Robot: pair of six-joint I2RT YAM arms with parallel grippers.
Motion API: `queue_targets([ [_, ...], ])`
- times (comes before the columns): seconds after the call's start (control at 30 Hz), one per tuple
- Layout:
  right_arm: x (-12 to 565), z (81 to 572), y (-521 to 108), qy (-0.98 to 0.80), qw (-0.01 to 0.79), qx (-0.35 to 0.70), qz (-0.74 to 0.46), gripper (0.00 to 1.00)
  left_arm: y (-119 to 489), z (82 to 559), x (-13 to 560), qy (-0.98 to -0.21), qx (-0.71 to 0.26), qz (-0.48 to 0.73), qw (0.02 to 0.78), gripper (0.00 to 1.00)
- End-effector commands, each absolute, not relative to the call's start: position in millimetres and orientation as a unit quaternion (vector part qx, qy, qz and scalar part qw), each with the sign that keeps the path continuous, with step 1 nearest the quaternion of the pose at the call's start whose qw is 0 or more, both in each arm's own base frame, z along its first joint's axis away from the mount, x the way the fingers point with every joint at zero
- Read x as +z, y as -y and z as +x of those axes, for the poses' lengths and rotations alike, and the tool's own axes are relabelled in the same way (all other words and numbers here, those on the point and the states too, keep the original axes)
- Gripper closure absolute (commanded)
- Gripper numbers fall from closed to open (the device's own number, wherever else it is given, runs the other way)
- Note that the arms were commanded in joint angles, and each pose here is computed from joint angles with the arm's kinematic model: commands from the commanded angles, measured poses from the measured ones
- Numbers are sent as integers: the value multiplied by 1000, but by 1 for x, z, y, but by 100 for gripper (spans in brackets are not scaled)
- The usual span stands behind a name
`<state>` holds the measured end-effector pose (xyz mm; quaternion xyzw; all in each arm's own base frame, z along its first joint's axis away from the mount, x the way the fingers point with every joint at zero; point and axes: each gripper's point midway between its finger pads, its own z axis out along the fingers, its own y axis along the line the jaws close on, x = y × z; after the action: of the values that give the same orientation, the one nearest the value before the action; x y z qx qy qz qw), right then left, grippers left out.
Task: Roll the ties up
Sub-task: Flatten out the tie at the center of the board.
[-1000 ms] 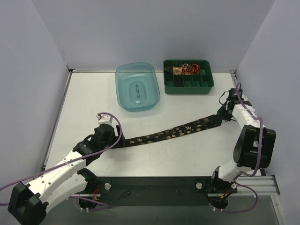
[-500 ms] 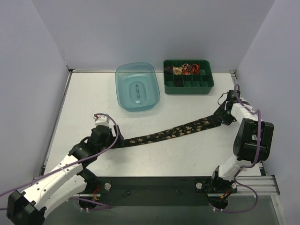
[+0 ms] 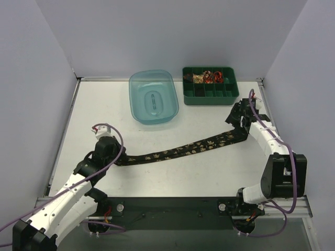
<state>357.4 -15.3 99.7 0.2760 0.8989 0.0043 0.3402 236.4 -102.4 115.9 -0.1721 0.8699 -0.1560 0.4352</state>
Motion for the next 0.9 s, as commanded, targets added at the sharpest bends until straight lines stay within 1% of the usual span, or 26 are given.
queue_targets([
  [0.0,99,356,-18,-912,335,31,234,41,94,250,117,-838,-185,-244,453,100],
  [0.1,94,355,-34,-920,327,40,214,41,79,254,114,-815,-187,-294,463,100],
  [0.23,89,350,-65,-927,312,82,189,41,62,243,94,-811,-162,-337,450,100],
  [0.3,88,350,-75,-928,311,94,179,41,59,239,94,-802,-167,-353,453,100],
  [0.37,83,347,-84,-932,305,99,168,41,55,233,82,-801,-161,-364,447,100],
  [0.57,72,343,-91,-938,288,109,162,42,46,223,66,-802,-141,-380,438,100],
  [0.87,66,342,-99,-941,275,119,159,42,50,219,39,-834,-112,-376,389,100],
])
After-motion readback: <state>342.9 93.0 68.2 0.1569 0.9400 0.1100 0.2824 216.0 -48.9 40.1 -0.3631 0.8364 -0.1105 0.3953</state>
